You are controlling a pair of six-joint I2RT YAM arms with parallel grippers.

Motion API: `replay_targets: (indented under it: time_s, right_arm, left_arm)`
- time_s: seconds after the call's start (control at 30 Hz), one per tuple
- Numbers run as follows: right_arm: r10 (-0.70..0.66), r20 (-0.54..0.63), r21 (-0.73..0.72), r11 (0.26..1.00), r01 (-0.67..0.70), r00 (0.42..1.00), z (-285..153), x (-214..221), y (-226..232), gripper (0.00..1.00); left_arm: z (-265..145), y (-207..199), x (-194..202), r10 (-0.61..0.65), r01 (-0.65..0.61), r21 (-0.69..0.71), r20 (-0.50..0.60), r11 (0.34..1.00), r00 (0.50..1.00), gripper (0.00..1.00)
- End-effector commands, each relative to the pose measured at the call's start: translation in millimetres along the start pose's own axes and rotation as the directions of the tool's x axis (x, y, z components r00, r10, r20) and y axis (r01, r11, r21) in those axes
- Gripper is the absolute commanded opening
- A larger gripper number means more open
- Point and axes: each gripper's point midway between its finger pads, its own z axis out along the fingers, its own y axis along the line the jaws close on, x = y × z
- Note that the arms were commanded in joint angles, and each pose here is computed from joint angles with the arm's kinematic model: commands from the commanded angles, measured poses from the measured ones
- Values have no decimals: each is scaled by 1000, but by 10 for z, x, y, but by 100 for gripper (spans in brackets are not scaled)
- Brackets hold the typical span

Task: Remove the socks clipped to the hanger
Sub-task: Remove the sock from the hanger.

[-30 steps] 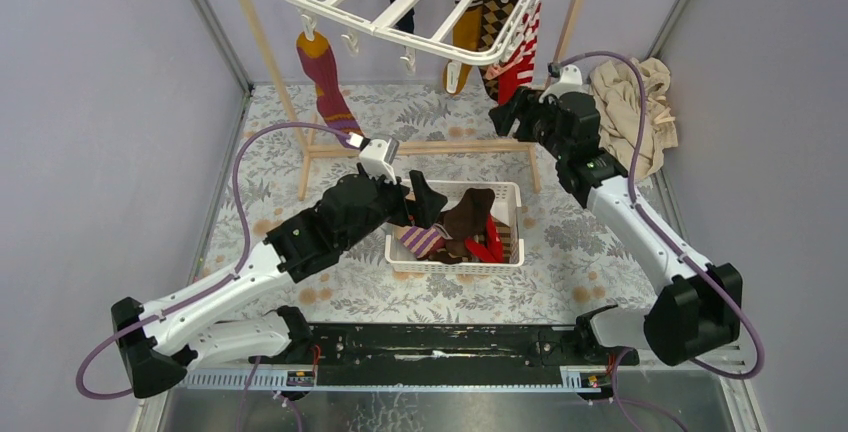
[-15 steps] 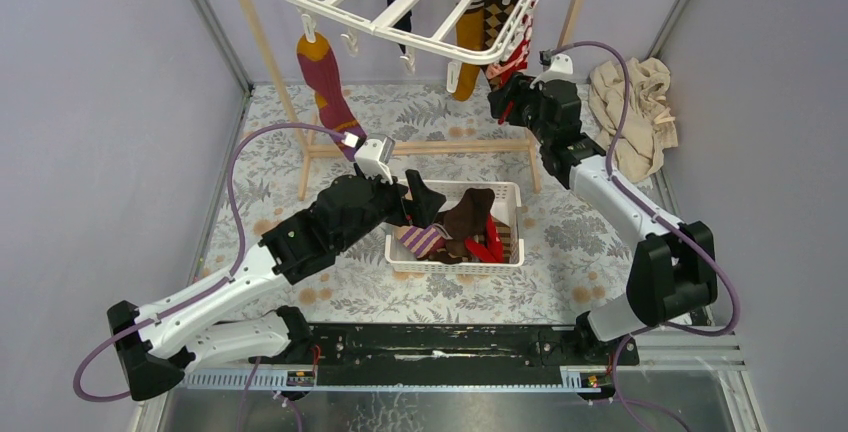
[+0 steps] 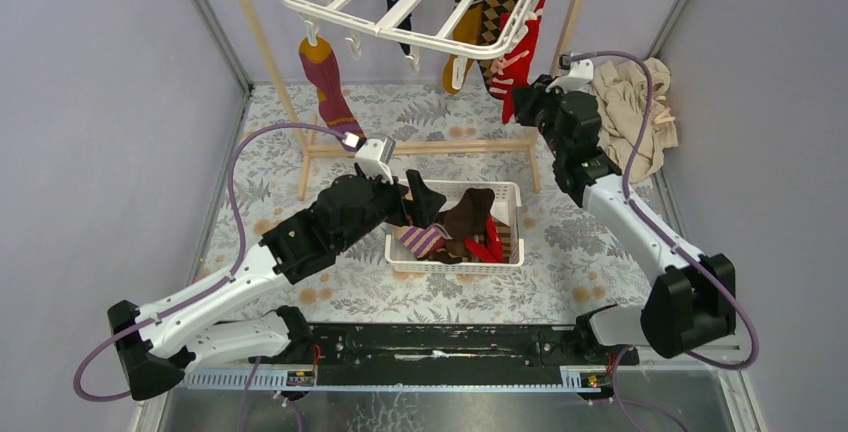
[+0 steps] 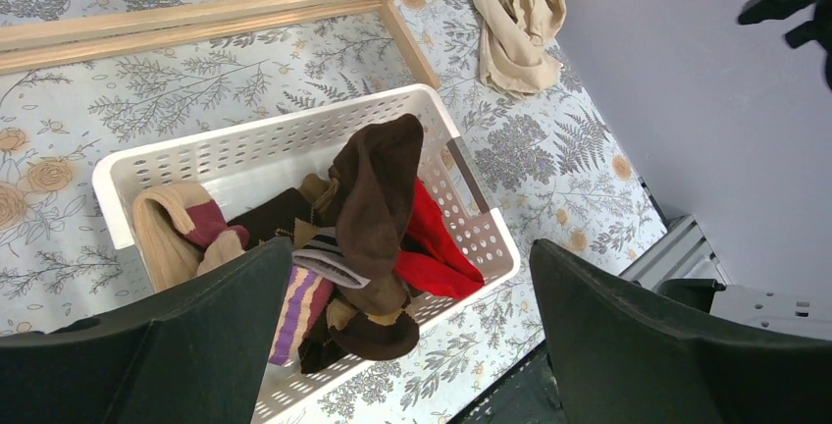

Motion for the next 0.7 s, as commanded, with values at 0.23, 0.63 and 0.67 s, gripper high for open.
replay_targets:
  time_s: [0.23,0.63,0.67]
  right_arm:
    - [41,-68,-212,976,-55,997,-511,-274,378,9]
    - [204,-285,-355,885,-300,937,-862,-325,513,8]
    - [217,-297,-369,872,-322,930,-883,-340,529,8]
  left_arm:
    - [36,-209,-137,-6,4,83,25,997,1000,98]
    - [306,-536,-479,29,-74,215,205,974,978,98]
    - [362,-540,-498,25,-73,219,213,973,977,98]
